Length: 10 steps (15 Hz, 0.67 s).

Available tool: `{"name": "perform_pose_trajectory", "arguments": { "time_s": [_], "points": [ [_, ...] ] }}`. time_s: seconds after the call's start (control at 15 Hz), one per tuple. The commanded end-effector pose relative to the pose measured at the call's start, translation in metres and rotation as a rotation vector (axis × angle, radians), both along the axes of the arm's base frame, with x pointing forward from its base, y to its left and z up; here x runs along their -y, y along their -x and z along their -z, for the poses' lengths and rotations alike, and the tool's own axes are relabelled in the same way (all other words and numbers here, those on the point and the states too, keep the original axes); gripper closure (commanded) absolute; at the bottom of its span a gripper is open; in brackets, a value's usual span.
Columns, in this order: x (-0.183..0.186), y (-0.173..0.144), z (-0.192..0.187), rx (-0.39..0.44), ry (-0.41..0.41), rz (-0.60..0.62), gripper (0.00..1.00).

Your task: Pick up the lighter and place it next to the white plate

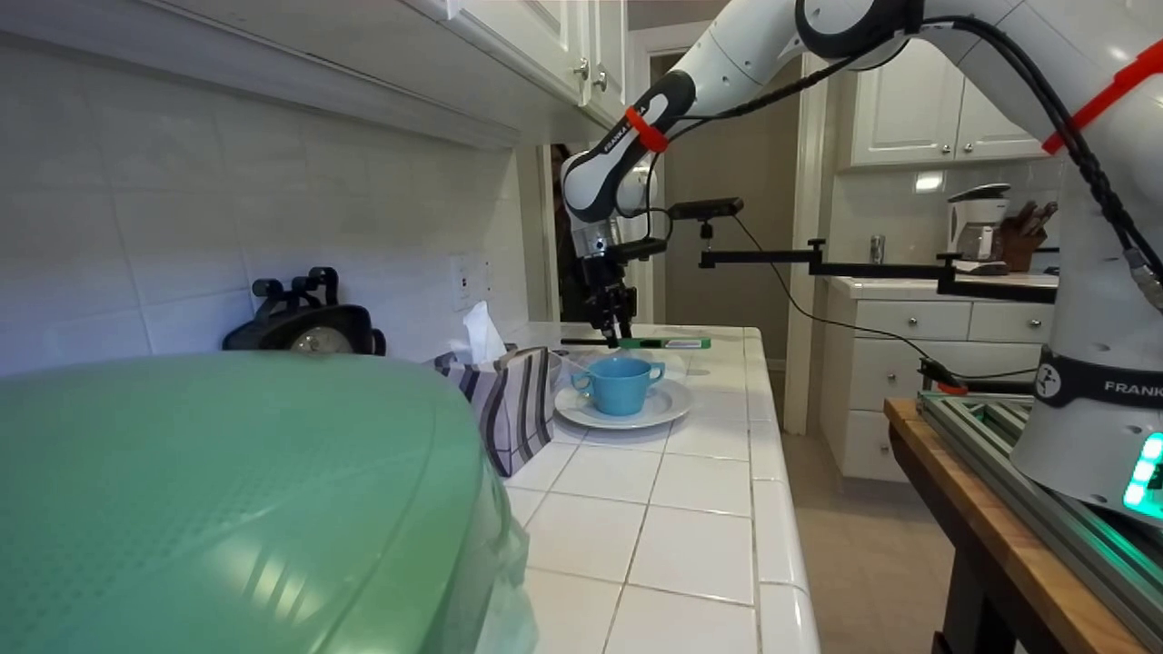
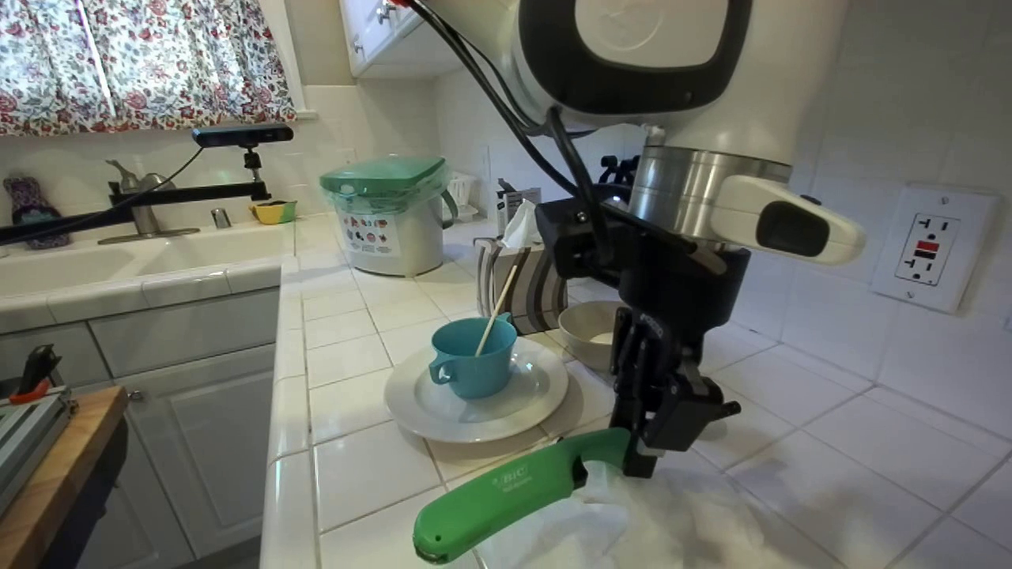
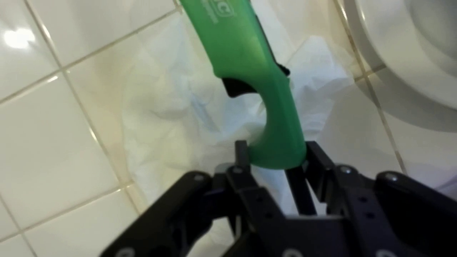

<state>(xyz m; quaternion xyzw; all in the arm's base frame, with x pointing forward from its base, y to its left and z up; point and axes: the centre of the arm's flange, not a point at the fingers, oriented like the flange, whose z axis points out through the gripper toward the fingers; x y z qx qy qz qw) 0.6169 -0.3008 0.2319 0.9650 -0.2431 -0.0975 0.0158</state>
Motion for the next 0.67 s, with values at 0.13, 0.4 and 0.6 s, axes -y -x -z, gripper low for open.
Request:
{"name": "perform_pose_trajectory", "arguments": {
  "time_s": [0.13, 0.4, 0.6],
  "points": [
    [-0.017, 0.005, 0.003, -0.015, -0.037, 0.055, 0.83],
    [-0.028, 0.002, 0.010, -0.022, -0.056, 0.063, 0.83],
    [-0.034, -0.001, 0.015, -0.023, -0.064, 0.081, 0.83]
  ]
}}
